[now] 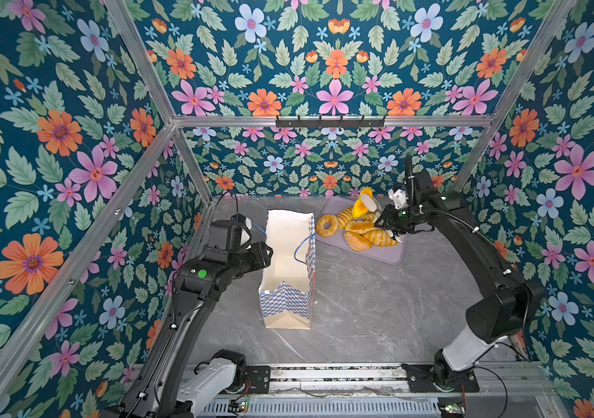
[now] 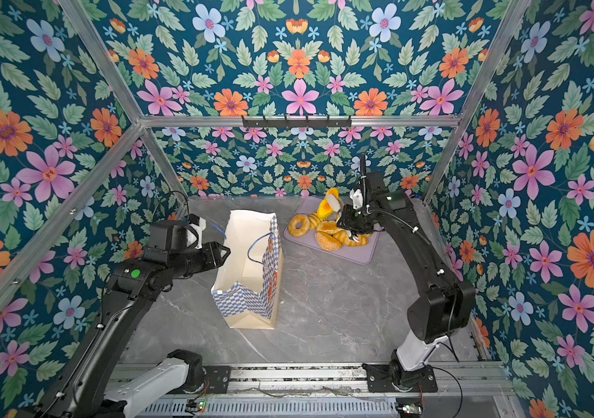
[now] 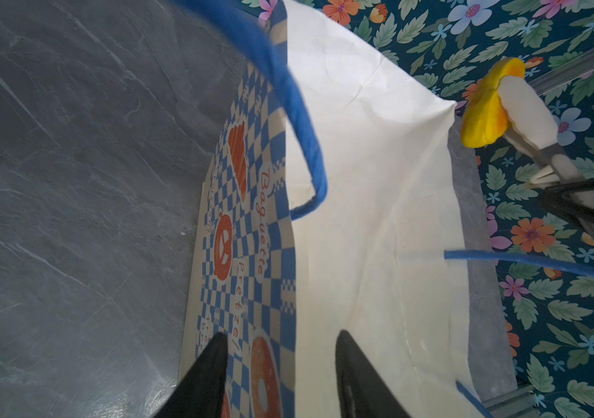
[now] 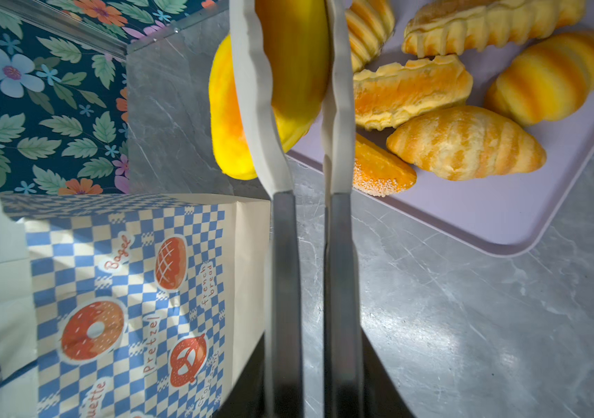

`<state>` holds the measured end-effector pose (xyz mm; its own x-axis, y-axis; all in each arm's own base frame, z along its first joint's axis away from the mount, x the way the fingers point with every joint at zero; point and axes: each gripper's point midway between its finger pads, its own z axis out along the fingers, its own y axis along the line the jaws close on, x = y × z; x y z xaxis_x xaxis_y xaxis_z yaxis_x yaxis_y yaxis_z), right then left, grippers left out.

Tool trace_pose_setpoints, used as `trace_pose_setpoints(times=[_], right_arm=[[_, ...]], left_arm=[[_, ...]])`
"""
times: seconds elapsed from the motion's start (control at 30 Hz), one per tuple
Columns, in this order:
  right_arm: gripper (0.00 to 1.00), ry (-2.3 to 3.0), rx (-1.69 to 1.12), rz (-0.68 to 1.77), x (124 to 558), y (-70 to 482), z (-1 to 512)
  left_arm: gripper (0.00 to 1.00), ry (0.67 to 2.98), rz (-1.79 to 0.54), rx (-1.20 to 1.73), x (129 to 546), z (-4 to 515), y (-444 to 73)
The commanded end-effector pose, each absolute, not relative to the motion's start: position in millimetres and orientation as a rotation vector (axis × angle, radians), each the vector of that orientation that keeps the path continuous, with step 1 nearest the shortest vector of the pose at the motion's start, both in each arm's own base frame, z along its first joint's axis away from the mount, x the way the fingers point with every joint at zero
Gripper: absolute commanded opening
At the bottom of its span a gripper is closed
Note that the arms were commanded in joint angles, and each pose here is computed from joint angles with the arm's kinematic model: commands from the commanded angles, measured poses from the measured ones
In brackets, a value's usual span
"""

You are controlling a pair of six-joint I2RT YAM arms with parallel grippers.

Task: Place the fake bread into the paper bag
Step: 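Lift the yellow bun with the tongs and carry it over the bag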

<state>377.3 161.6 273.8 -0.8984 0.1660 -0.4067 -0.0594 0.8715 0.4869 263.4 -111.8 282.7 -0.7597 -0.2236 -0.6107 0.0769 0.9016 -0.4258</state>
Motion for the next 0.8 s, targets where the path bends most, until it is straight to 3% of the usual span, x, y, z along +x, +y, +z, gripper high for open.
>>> trace_pose_setpoints(times=[0.0,0.77], right_arm=[[0.32,2.525,0.033,0.717,369.2,164.5,295.6],[0.33,2.313,-0.24,0.867,311.8,232.3,399.3]], left_arm=[[0.49,2.345,-0.558,-0.108,266.6,288.4,-110.1],[0.43,2.3,-0.582,-0.129,268.3,297.6,-110.6]])
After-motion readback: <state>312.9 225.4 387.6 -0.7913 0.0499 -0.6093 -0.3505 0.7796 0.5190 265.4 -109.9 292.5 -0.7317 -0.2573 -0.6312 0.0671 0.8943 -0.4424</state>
